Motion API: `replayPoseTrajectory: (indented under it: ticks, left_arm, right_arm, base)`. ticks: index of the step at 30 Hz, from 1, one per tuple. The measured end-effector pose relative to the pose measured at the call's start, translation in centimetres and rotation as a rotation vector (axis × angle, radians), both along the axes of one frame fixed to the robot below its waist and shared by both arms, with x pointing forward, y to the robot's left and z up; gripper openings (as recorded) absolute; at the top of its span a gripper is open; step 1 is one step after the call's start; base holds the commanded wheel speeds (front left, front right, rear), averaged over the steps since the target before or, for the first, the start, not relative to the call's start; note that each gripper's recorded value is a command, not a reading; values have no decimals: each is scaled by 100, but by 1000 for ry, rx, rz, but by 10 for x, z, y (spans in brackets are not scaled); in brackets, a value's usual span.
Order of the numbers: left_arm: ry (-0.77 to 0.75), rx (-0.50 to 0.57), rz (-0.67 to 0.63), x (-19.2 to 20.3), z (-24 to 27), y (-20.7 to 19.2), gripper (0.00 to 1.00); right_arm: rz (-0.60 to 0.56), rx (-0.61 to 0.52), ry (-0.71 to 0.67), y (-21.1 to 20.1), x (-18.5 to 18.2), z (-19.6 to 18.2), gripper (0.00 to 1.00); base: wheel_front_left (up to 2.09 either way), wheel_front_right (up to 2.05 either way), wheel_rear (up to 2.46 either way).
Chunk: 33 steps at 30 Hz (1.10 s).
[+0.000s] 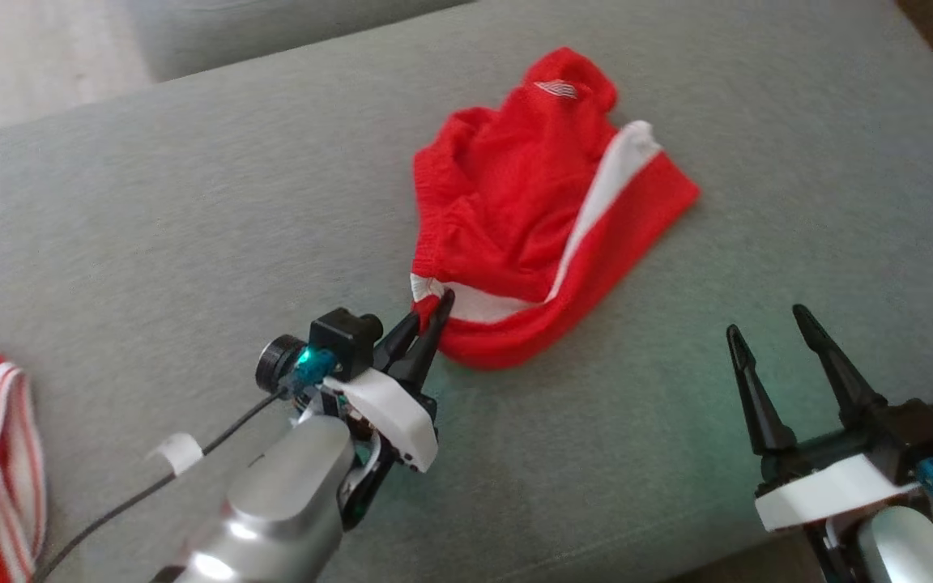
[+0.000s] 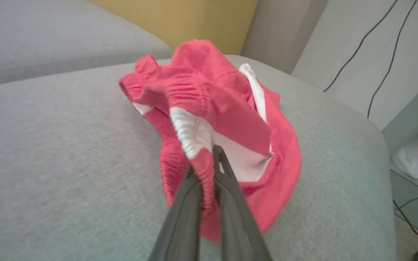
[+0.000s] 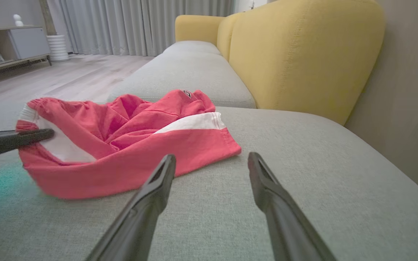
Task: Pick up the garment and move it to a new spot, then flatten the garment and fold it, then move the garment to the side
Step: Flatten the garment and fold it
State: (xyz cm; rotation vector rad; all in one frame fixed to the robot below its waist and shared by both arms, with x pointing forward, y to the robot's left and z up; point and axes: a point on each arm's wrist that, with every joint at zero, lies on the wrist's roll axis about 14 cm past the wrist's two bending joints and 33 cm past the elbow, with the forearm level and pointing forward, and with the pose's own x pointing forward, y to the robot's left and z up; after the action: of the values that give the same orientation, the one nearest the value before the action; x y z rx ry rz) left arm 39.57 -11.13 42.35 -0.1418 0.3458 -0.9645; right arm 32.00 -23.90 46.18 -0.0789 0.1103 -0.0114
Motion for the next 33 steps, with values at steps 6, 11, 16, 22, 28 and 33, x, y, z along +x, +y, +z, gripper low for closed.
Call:
replayPoseTrajectory:
  ticks: [6,11,16,22,28,33]
  left_arm:
    - [-9,-3,145,-10,-2,47,0]
    - [55,76,279,-38,-34,115,0]
    - [84,31,276,-68,-30,125,48]
    - [49,32,273,-74,-18,134,100]
    - [45,42,271,-76,-17,134,100]
    - [64,55,269,-75,-22,135,100]
  right_arm:
    - [79,39,30,25,12,-14,100]
    - [158,77,79,50,21,-30,100]
    - [247,89,98,76,33,-37,100]
    - [317,95,97,99,39,-37,100]
    - [318,97,96,100,34,-36,100]
    - [291,101,91,92,30,-34,100]
  base:
    - [0,0,0]
    - [0,0,0]
    - [0,0,0]
    - [0,0,0]
    - [0,0,0]
    - [0,0,0]
